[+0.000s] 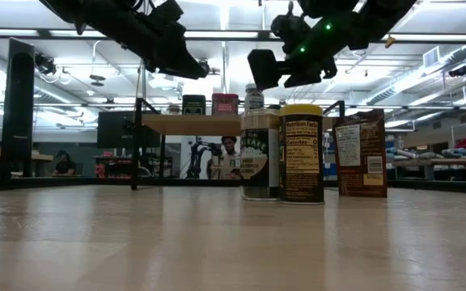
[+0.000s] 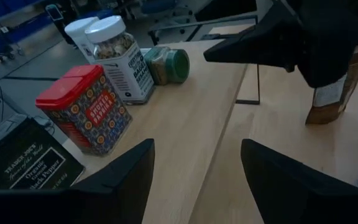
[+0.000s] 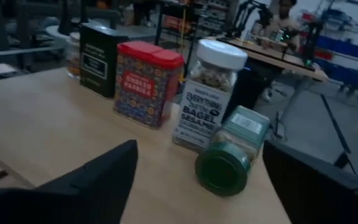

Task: Shelf spices
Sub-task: Put the green seasoning bottle on the shelf

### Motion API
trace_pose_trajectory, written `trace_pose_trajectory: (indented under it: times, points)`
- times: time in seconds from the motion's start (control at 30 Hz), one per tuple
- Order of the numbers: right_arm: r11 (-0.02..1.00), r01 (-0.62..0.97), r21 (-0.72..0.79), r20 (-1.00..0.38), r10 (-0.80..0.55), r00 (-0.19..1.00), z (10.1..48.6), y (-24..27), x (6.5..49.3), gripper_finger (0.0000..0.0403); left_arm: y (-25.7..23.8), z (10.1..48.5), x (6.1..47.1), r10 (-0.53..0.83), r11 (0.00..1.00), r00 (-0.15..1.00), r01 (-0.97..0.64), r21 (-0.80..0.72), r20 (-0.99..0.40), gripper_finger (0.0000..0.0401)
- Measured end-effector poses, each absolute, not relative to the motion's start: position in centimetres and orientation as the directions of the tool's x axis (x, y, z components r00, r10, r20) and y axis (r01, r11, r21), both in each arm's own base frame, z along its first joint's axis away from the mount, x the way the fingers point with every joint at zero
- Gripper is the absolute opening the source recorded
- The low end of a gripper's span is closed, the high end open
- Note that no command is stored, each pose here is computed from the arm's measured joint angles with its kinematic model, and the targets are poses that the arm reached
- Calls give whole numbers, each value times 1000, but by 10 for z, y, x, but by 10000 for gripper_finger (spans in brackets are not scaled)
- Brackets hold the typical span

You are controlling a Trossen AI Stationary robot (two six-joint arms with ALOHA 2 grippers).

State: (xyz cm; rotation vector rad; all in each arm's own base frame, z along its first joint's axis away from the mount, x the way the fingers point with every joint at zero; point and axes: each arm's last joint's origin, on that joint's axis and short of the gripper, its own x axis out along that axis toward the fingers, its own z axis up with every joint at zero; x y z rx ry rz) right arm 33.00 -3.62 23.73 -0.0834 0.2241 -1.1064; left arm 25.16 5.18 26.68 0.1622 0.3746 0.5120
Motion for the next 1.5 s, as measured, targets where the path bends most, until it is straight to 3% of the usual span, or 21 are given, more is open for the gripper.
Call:
trace_pose_trajectory:
  times: [0.23,0.67,1.27,1.5]
  points:
    - [406,910,-82,-124,-910,395,231,-41,334,373,52,267,252,505,860,805,-441,256,-310,243]
    - [332,940,-80,-149,-936,318,194,-63,346,348,52,267,252,499,864,809,-434,256,-311,243]
    - [337,942,6,-163,-929,333,195,-81,345,343,52,267,252,498,864,810,-434,255,-309,243]
    - [342,940,9,-168,-926,339,194,-84,344,306,52,267,252,498,864,810,-434,255,-309,243]
